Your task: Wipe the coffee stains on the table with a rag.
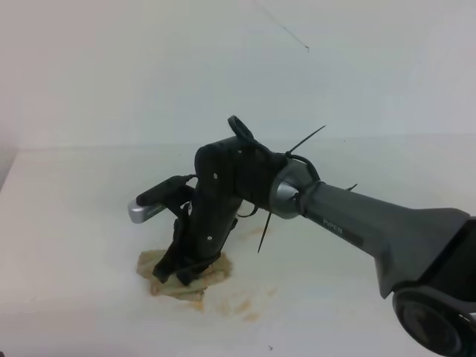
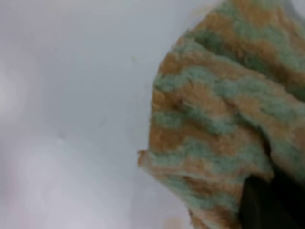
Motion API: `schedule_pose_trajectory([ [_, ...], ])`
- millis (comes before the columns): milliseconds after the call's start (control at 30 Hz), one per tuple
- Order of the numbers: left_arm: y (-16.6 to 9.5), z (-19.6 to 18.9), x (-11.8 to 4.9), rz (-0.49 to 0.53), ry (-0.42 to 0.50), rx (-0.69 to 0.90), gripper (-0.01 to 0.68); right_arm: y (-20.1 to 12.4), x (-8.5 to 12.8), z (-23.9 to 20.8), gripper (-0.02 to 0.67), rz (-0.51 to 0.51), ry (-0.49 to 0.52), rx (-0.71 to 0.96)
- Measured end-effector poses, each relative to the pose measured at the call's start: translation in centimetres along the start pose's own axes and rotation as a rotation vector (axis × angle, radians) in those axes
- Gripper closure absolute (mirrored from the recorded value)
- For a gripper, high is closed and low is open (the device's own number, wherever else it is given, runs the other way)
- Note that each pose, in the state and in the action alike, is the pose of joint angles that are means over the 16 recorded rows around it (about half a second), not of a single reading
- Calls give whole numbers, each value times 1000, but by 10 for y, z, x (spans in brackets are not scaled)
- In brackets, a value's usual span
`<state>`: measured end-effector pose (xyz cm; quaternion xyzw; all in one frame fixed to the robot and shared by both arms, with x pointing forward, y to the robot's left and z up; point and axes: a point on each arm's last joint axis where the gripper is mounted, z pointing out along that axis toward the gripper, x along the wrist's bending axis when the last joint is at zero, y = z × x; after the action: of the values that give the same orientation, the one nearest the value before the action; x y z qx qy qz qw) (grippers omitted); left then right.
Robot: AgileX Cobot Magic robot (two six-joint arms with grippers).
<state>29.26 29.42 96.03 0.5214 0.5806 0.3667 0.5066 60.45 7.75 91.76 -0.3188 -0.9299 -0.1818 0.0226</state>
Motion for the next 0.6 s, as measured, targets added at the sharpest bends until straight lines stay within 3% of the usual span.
schedule_pose_trajectory([
  [233, 0, 0, 0, 0, 0, 0, 675, -6, -34, 14, 636, 59, -43, 0],
  [600, 0, 0, 0, 0, 0, 0, 675, -14, -106, 9, 636, 193, -105, -83],
])
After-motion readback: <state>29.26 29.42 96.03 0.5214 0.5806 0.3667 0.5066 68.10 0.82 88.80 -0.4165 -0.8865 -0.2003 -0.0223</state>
